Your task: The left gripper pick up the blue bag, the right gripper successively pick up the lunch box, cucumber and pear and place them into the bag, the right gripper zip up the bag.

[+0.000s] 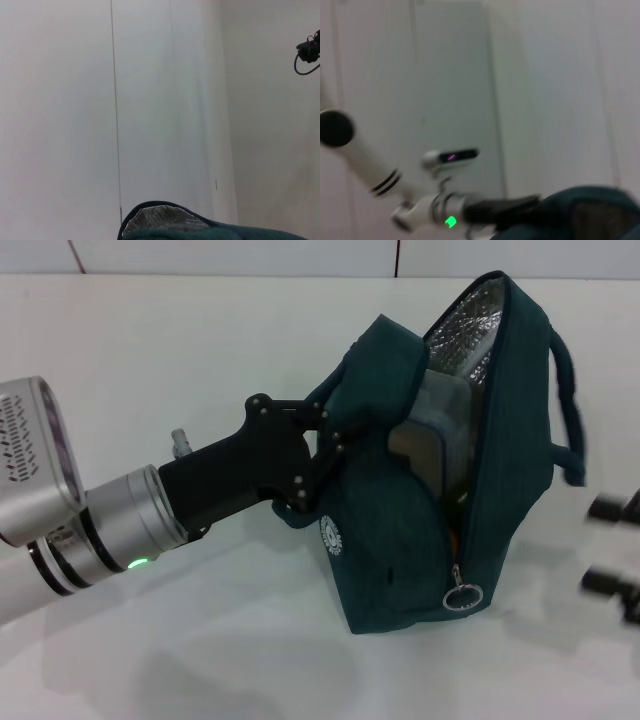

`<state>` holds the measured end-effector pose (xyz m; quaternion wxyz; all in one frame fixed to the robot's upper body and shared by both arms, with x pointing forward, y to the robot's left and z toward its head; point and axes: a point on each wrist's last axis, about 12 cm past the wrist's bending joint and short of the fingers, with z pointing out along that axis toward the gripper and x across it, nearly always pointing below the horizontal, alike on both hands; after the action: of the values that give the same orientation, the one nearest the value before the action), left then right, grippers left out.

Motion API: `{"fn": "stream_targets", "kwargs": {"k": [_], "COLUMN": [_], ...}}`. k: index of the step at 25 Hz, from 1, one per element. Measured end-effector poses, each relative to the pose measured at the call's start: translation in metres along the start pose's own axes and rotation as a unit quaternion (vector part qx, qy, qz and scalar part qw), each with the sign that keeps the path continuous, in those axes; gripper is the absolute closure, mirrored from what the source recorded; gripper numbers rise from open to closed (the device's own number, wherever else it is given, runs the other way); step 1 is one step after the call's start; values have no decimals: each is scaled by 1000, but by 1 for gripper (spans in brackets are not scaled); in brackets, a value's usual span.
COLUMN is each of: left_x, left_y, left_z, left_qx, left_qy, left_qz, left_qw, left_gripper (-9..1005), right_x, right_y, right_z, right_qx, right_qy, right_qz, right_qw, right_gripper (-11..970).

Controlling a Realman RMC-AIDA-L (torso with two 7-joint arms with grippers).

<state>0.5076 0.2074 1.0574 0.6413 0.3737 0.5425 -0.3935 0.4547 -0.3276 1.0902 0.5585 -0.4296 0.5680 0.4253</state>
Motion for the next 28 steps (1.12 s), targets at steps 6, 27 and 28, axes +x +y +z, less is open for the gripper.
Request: {"fn": "stream_targets", "kwargs": {"k": [6,27,28], "left_x": [-1,-1,-1], "left_y": [0,-3,-3], "left_z": [0,1,1], "left_qx": [2,12,13], "left_qy": [-2,-3,-4], "left_qz": [0,0,0], "left_qw": [1000,1000,1000], "left_gripper": [948,947,947], "right_x": [16,35,35], "right_y": [-3,-15,-15], "right_z": [30,88,88], "right_qx": [-58,-107,-108], "right_qy": [68,125,124], "right_qz": [18,51,51], "right_qw": [996,985,985], "right_gripper": [366,470,478]}}
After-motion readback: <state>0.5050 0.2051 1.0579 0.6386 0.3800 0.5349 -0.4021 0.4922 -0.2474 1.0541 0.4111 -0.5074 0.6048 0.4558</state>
